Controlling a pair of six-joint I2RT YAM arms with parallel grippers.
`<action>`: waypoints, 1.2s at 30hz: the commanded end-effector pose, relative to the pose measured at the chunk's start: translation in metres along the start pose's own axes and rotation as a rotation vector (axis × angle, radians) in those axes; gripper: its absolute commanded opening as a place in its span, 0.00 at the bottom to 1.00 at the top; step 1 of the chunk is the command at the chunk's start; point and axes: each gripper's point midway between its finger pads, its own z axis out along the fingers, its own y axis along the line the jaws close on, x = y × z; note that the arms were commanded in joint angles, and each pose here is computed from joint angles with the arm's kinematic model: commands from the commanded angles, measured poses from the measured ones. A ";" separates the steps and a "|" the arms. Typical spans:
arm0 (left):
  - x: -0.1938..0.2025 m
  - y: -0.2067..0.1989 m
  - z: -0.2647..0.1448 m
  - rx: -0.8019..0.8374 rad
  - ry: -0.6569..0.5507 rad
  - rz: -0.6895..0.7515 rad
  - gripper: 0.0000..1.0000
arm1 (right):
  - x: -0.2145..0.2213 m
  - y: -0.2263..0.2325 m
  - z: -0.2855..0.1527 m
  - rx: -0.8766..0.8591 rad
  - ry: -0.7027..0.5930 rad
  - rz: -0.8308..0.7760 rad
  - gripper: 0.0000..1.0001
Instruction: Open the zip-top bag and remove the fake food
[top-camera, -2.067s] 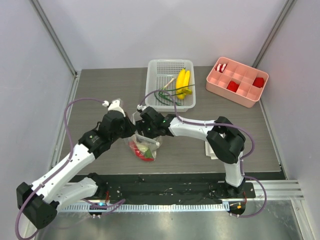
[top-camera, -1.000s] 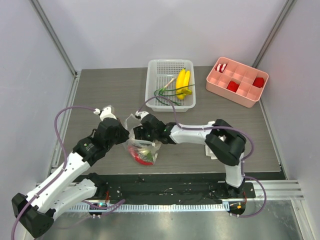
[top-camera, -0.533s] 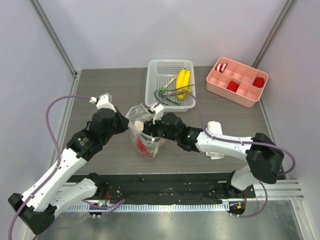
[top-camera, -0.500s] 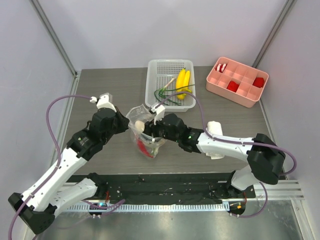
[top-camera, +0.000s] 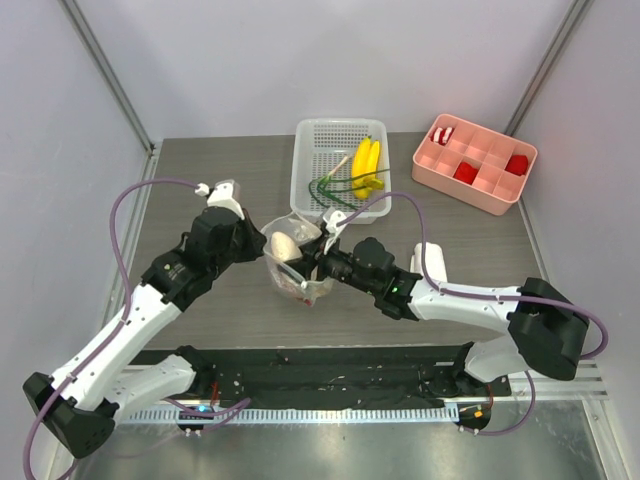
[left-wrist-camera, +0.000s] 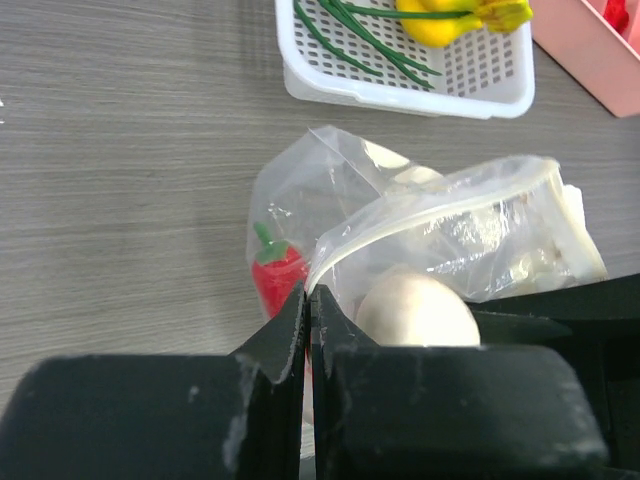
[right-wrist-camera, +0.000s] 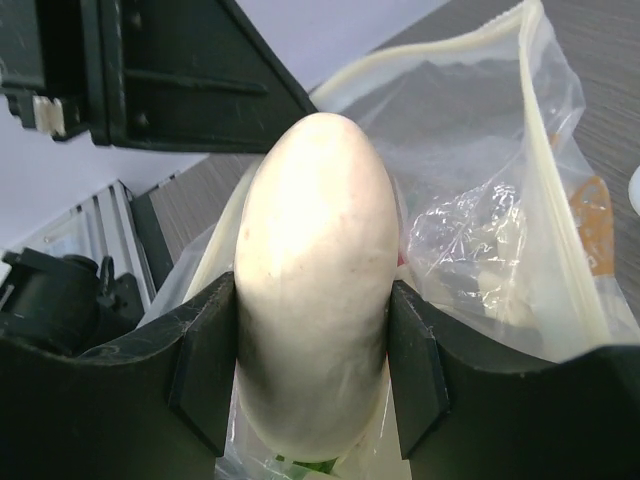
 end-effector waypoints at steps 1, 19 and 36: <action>-0.010 -0.022 -0.006 0.119 -0.007 0.047 0.00 | -0.077 0.021 0.007 -0.048 -0.237 0.050 0.01; 0.002 -0.046 -0.028 0.272 0.056 -0.035 0.00 | -0.193 0.031 -0.019 -0.146 -0.672 0.325 0.01; -0.021 -0.031 -0.044 0.191 -0.031 0.016 0.00 | -0.104 0.000 0.019 0.099 -0.109 0.311 0.16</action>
